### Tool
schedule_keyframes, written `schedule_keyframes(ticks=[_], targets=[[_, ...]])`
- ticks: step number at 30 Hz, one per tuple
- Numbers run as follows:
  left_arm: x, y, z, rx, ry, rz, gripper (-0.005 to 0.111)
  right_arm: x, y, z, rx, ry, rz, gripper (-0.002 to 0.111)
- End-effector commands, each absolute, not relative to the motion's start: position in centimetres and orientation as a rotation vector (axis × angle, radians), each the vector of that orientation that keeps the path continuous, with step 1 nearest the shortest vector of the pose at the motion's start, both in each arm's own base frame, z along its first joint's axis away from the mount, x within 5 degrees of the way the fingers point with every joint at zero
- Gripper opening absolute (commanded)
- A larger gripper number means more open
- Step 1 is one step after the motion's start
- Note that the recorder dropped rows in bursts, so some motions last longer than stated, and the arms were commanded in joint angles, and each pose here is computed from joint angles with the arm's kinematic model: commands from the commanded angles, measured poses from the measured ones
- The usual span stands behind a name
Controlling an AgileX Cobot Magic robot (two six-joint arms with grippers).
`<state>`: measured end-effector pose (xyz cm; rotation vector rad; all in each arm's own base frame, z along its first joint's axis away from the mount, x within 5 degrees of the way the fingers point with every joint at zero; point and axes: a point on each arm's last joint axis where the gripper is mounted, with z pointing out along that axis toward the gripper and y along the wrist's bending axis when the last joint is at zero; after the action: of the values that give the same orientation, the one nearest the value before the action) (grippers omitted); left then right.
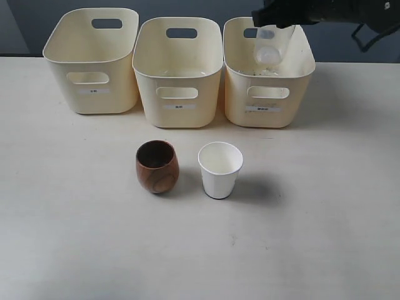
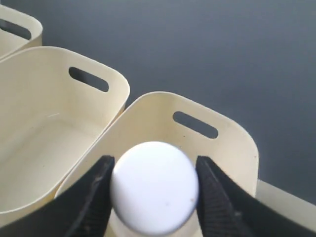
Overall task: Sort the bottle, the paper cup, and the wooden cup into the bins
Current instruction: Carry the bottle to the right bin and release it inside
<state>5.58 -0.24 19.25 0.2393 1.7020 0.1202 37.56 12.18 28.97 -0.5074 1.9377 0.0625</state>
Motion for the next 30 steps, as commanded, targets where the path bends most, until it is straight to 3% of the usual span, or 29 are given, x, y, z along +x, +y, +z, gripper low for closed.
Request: schedule_keyframes(ticks=[1, 26, 30], targets=[[5.6, -0.2, 19.3, 0.236, 1.692, 0.124, 0.000, 39.5, 12.5, 26.8, -0.481, 1.974, 0.081, -0.001], [5.6, -0.2, 19.3, 0.236, 1.692, 0.124, 0.000, 41.4, 12.3, 21.6, -0.386, 2.161, 0.122, -0.001], [5.6, -0.2, 19.3, 0.236, 1.692, 0.124, 0.000, 41.4, 12.3, 21.6, -0.386, 2.163, 0.122, 0.014]])
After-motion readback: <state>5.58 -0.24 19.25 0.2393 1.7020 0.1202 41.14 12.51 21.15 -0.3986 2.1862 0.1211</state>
